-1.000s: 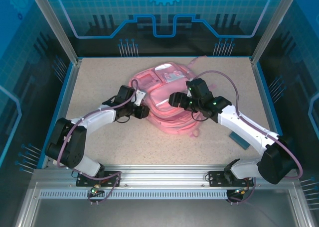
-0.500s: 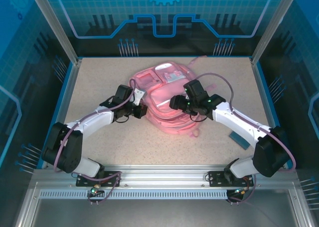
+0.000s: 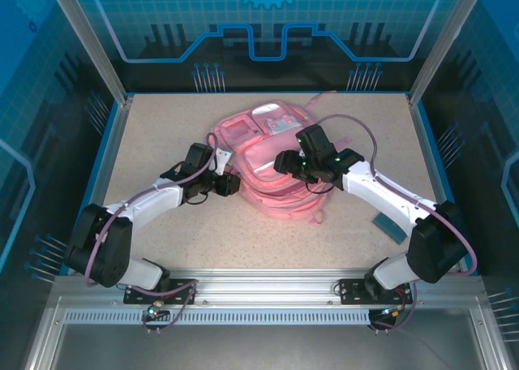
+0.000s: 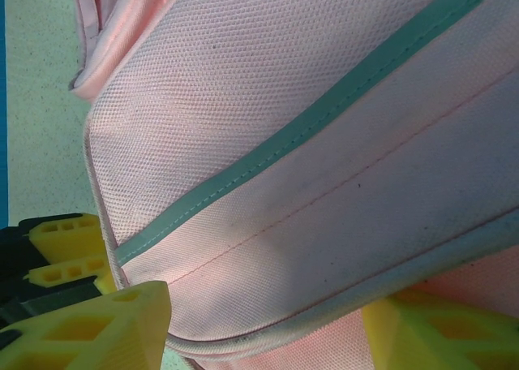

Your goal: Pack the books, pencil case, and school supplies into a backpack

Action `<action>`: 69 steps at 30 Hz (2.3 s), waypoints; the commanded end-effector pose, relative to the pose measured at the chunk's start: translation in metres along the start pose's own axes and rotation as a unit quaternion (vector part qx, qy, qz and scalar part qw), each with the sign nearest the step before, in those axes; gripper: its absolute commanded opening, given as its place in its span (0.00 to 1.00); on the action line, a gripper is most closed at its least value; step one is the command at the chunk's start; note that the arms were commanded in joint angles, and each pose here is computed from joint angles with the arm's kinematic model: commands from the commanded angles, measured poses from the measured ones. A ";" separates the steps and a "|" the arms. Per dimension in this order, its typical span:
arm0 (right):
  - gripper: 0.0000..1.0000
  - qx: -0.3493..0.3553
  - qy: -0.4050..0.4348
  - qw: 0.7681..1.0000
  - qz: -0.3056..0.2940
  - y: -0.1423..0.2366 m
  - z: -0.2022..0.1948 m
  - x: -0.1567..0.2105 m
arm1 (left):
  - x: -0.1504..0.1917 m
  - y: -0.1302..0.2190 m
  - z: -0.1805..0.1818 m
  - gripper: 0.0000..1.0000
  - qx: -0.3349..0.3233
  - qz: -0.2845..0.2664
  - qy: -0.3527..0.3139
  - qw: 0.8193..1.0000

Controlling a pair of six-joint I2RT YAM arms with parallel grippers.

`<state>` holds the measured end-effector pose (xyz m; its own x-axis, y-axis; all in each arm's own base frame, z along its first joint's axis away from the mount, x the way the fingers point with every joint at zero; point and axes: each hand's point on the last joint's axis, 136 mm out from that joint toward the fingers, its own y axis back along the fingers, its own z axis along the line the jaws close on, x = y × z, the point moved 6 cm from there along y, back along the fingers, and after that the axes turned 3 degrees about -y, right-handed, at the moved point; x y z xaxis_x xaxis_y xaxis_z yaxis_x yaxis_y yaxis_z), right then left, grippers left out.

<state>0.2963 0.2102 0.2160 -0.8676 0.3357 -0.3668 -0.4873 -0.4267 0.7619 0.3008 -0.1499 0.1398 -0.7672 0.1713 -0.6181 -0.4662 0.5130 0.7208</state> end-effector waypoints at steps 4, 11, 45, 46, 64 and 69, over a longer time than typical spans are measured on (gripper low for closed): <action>0.64 -0.009 -0.003 1.000 -0.004 0.005 0.005 -0.007 | -0.012 -0.013 0.005 0.39 -0.003 0.013 -0.007 1.000; 0.64 -0.008 -0.005 1.000 -0.002 0.003 0.004 -0.007 | -0.026 -0.014 0.007 0.36 -0.015 -0.004 -0.012 1.000; 0.63 -0.007 -0.006 1.000 -0.003 0.005 0.002 -0.007 | -0.028 -0.016 -0.017 0.40 0.098 0.016 -0.078 0.992; 0.63 -0.007 -0.006 1.000 -0.004 0.005 0.002 -0.007 | -0.029 -0.018 -0.015 0.40 0.089 0.018 -0.073 0.993; 0.63 -0.001 -0.005 1.000 -0.008 0.005 -0.001 -0.007 | -0.034 -0.017 0.000 0.03 0.015 -0.003 -0.054 0.998; 0.62 0.004 -0.009 1.000 0.002 0.000 -0.002 -0.005 | -0.027 -0.009 -0.005 0.00 0.032 0.003 -0.046 0.998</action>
<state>0.2981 0.2070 0.2157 -0.8650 0.3437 -0.3654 -0.4898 -0.4208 0.7636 0.3259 -0.1655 0.1379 -0.7522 0.2653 -0.6032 -0.3967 0.5486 0.7360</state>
